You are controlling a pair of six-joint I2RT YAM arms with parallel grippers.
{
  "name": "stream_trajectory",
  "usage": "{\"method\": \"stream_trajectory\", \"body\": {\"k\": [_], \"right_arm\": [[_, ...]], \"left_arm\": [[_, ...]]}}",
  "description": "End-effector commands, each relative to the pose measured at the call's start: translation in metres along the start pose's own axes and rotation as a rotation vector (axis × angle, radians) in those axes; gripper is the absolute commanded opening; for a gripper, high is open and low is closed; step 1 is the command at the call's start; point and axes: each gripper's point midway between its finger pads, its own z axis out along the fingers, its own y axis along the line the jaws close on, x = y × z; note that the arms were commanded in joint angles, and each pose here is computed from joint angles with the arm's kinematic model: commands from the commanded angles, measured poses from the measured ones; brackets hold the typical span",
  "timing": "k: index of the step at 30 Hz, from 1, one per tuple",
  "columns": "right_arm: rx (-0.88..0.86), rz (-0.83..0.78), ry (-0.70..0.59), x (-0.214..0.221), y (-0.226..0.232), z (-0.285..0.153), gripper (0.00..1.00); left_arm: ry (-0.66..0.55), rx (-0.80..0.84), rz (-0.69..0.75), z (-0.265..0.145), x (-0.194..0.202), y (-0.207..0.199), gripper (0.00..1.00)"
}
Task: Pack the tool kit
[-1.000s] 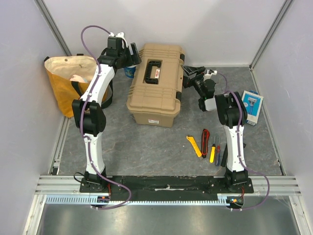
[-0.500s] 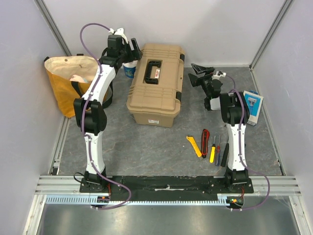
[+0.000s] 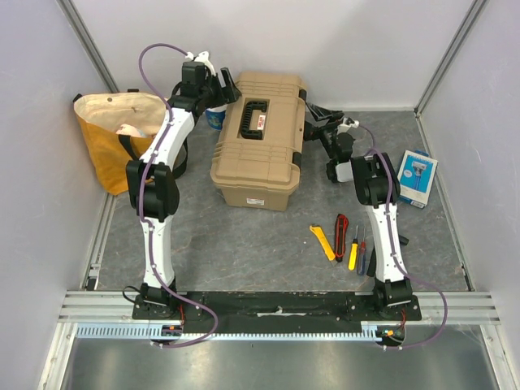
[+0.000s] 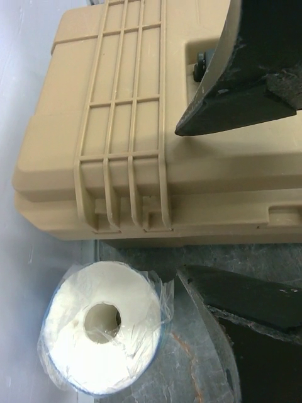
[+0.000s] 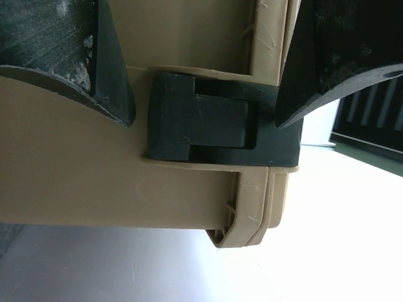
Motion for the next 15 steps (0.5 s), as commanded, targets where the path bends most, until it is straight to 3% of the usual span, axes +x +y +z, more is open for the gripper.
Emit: {"method": "stream_trajectory", "body": {"k": [1,6,15], "right_arm": [[-0.185,0.088,0.037,0.024,0.039,0.001,0.98],[-0.267,0.114,0.028,0.027,0.06,0.004,0.97],[-0.436,0.118,0.039,0.033,0.092,-0.012,0.69]], "left_arm": [[0.015,0.071,-0.024,0.001,0.003,-0.012,0.88],[0.045,0.099,-0.03,0.002,0.013,-0.016,0.88],[0.115,0.168,0.026,0.002,0.036,-0.026,0.87]]}}
